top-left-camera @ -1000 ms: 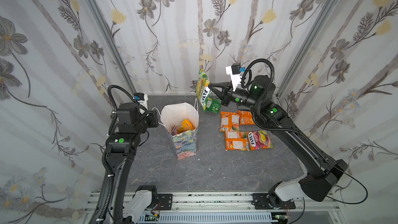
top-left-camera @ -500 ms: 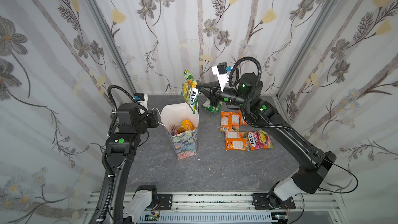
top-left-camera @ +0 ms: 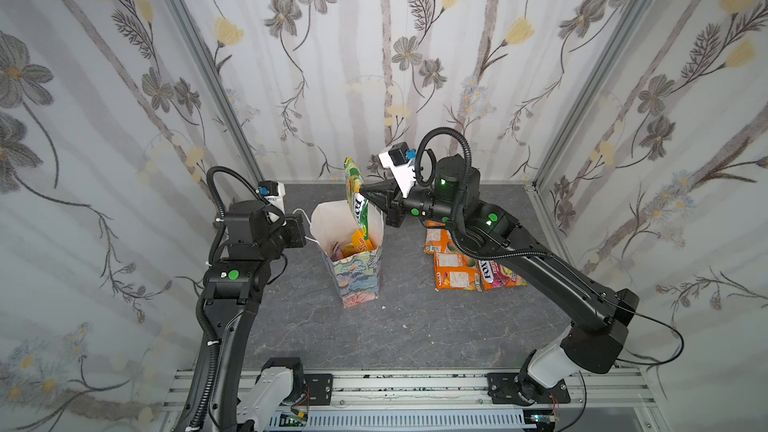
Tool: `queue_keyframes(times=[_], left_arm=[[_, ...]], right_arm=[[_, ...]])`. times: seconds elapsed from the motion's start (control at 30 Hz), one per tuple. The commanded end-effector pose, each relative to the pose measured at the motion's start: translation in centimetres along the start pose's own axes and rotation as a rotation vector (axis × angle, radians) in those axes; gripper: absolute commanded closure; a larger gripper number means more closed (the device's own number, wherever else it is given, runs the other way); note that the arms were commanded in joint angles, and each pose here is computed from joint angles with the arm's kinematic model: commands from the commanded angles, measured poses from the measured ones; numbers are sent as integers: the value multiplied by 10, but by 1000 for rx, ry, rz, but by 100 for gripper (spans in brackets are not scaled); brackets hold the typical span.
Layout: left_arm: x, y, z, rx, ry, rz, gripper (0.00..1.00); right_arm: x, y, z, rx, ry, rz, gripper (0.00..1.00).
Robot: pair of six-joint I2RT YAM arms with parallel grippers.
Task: Place the snacks into the paper bag
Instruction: 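Lower the FOX'S Spring Tea bag into the paper bag with the right gripper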
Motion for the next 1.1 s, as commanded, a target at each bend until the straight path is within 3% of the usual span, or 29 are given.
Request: queue_keyframes(times=[0.0, 1.07], left_arm=[[0, -3, 5, 12, -24, -13, 98], [-1, -3, 6, 14, -23, -11, 98]], right_arm=[[2, -4, 3, -37, -31, -48, 100], [31, -46, -52, -46, 25, -266, 100]])
Point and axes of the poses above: each gripper's point midway between its finger pads, its own x axis out along the fingers, its own y axis along the line the jaws close on, z = x × y, the point moved 2 cm from there along -x, back along the fingers, and after that the axes turned 2 degrees about x, right-handed, at the moved point
